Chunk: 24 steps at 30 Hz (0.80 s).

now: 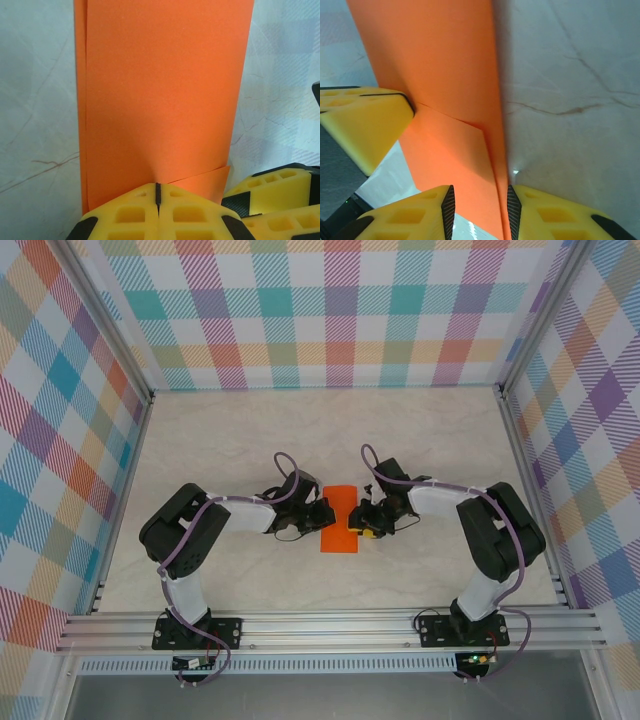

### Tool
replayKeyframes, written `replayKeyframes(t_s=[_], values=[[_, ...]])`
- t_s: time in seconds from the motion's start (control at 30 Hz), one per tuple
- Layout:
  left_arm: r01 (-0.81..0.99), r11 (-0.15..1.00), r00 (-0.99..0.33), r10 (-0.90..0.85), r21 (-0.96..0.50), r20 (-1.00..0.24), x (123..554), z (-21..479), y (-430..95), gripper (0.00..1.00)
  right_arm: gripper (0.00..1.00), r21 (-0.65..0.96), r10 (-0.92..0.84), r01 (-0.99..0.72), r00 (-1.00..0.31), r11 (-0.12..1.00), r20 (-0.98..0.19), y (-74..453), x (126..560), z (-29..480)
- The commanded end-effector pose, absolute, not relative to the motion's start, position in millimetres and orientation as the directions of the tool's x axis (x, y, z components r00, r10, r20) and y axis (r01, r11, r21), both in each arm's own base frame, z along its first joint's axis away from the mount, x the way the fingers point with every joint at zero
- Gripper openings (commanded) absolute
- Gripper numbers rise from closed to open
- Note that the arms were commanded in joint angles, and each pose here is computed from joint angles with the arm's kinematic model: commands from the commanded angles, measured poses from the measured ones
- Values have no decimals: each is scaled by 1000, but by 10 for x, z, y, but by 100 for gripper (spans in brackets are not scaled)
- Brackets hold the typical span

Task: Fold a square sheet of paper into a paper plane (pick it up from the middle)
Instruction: Turn over the paper at the center of the table.

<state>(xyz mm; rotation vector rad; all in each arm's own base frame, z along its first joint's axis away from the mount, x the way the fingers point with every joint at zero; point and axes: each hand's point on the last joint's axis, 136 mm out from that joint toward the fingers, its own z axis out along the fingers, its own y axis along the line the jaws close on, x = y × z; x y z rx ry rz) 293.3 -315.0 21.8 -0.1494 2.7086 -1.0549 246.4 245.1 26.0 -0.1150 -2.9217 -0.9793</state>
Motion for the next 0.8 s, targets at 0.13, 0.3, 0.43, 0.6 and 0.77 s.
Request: replayKeyframes(t_s=[0.13, 0.3, 0.43, 0.6, 0.77], values=[[-18, 741, -971, -172, -671, -164, 2901, 244, -3133, 4, 35, 625, 45, 95, -994, 775, 96, 2522, 2452, 256], [-21, 747, -970, -176, -664, -167, 2892, 241, -3103, 4, 37, 595, 57, 88, -996, 799, 72, 2458, 2467, 269], [-18, 753, -969, -174, -658, -173, 2889, 248, -3086, 4, 38, 565, 70, 88, -996, 821, 54, 2395, 2484, 269], [-21, 755, -969, -176, -655, -171, 2883, 229, -3077, 4, 39, 574, 64, 93, -995, 813, 71, 2411, 2457, 225], [-20, 752, -970, -173, -659, -169, 2889, 234, -3094, 4, 38, 628, 37, 92, -994, 773, 100, 2521, 2429, 238]])
